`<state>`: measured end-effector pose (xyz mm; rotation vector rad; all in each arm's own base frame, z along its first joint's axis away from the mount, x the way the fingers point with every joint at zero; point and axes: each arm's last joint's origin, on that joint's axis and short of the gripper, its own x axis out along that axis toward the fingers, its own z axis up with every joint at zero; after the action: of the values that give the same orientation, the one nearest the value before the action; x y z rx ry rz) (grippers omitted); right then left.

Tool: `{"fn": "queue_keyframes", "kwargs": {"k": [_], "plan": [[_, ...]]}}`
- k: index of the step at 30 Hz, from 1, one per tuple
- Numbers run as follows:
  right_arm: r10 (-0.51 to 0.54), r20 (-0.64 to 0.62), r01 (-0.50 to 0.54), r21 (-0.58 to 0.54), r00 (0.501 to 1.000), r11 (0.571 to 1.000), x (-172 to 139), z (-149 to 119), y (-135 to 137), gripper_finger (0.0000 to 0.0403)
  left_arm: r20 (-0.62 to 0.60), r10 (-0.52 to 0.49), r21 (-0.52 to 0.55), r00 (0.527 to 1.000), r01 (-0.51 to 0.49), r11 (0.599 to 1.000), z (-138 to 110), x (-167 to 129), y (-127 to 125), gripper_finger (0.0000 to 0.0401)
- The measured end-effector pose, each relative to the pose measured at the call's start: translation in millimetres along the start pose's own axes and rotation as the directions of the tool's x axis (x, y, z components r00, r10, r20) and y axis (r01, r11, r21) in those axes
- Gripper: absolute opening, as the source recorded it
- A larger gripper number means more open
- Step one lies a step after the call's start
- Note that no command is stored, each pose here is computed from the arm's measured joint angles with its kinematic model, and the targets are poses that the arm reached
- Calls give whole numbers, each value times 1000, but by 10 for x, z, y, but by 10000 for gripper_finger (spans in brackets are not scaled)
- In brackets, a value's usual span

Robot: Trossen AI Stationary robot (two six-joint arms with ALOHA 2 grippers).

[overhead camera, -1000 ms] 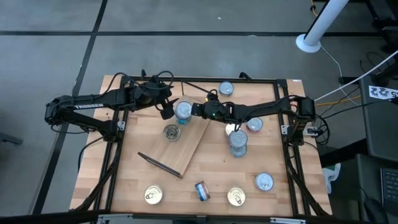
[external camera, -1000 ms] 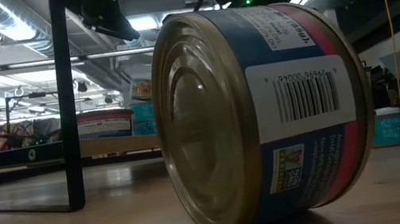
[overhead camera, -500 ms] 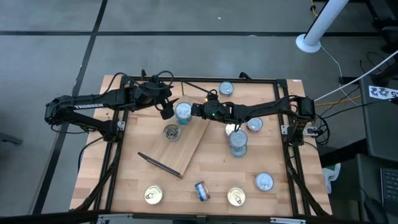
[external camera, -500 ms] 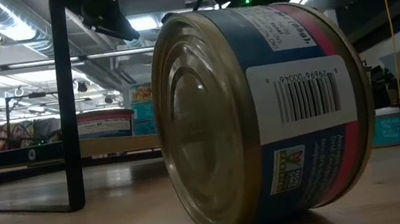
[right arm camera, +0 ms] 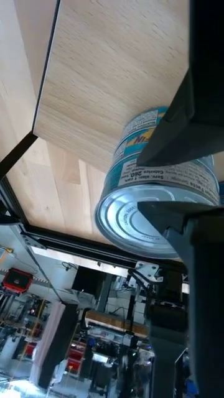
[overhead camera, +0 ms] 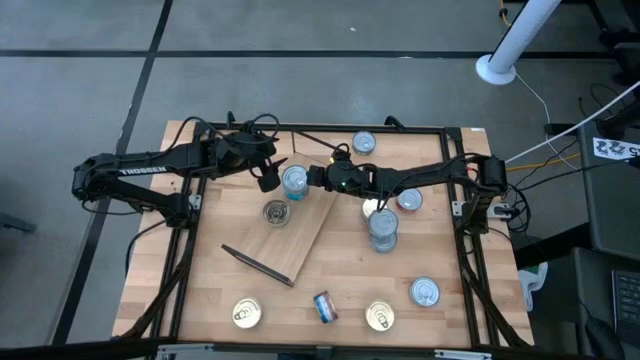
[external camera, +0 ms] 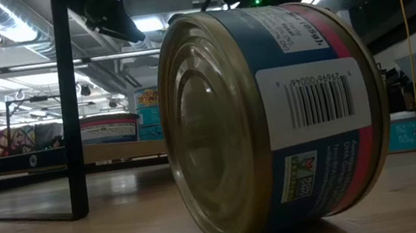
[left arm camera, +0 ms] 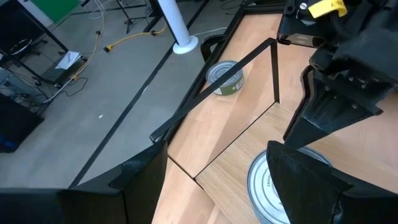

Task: Stack canned seafood by type on shelf
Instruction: Stack the light blue tuna can on top of the light blue tuna can on the shelf, then stack the blue tuna can on top of the blue tuna can on the shelf

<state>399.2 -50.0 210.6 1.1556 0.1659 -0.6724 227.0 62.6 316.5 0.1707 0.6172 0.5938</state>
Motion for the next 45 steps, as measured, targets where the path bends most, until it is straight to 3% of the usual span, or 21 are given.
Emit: {"fn": "queue_keyframes", "kwargs": {"k": [4,17,25,38,45], "plan": [[-26,-11,24,-104,1000,994,6,9,-32,112,-26,-2,1,1000,2,1000,-26,0,-3,271],[-41,22,44,-136,999,990,-76,58,5,113,-75,-7,-8,997,7,1000,-77,-2,-8,271],[-26,101,51,-252,995,966,-327,214,157,113,-41,-31,48,999,33,998,-47,-54,-58,271],[37,99,22,-532,994,847,-972,510,401,113,47,-233,108,971,227,968,-3,-369,-438,271],[9,97,55,-633,995,772,-1354,606,422,113,188,-367,120,911,350,929,108,-558,-658,271]]}}
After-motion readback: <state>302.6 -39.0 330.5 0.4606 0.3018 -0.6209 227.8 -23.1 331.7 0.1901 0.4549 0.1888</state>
